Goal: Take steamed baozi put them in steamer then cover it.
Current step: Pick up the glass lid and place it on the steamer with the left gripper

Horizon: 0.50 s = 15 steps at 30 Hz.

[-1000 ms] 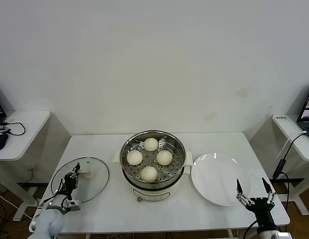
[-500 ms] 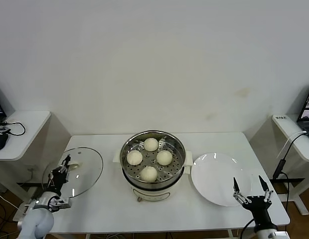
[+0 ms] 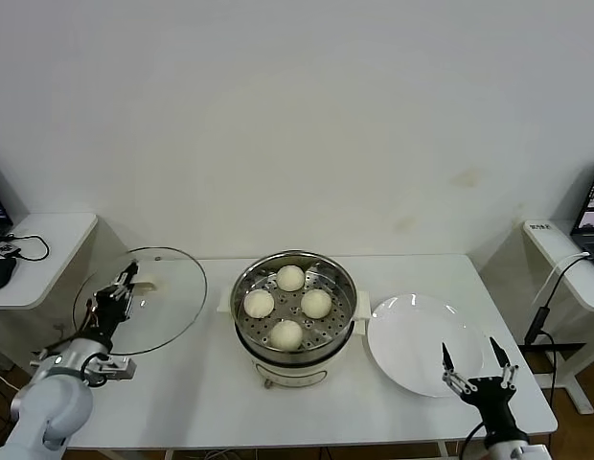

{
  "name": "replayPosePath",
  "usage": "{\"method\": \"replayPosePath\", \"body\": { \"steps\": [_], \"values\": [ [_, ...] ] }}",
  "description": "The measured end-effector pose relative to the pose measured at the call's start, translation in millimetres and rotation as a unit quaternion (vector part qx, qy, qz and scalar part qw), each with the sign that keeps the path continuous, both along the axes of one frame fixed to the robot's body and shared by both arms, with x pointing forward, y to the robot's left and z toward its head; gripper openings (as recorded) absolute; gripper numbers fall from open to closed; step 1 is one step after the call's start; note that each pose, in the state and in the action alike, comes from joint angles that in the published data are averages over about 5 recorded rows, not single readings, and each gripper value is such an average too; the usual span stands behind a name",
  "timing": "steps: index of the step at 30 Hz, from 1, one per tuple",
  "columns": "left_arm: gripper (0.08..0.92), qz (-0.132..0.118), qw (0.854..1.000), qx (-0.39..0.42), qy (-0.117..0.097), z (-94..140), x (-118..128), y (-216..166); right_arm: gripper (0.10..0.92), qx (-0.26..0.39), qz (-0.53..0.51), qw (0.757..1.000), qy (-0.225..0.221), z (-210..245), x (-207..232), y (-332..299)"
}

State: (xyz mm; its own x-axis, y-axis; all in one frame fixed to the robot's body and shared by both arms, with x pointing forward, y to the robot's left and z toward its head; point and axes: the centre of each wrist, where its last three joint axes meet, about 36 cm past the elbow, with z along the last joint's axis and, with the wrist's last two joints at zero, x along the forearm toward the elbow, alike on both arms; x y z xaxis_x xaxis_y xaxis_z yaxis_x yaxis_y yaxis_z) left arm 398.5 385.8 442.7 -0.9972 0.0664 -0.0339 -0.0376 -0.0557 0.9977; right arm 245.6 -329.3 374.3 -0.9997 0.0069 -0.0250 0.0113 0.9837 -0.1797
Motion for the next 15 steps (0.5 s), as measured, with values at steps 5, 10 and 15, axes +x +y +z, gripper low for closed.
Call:
{"method": "replayPosePath", "body": {
  "steps": [5,10,15],
  "values": [
    [0.145,-0.013,1.0,-0.002,0.004,23.0,-1.2,-31.2,0.823,-0.007,0.001,1.0,0.002,-1.8,2.1,3.8],
    [0.145,-0.024,0.999,-0.01,0.023,31.9,-0.7,-65.5,0.823,-0.025,0.001,1.0,0.007,-5.1,3.2,4.3],
    [0.145,-0.031,0.998,-0.02,0.044,31.1,1.0,-100.9,0.823,-0.04,0.0,0.999,0.015,-9.6,5.6,6.4]
  ]
}}
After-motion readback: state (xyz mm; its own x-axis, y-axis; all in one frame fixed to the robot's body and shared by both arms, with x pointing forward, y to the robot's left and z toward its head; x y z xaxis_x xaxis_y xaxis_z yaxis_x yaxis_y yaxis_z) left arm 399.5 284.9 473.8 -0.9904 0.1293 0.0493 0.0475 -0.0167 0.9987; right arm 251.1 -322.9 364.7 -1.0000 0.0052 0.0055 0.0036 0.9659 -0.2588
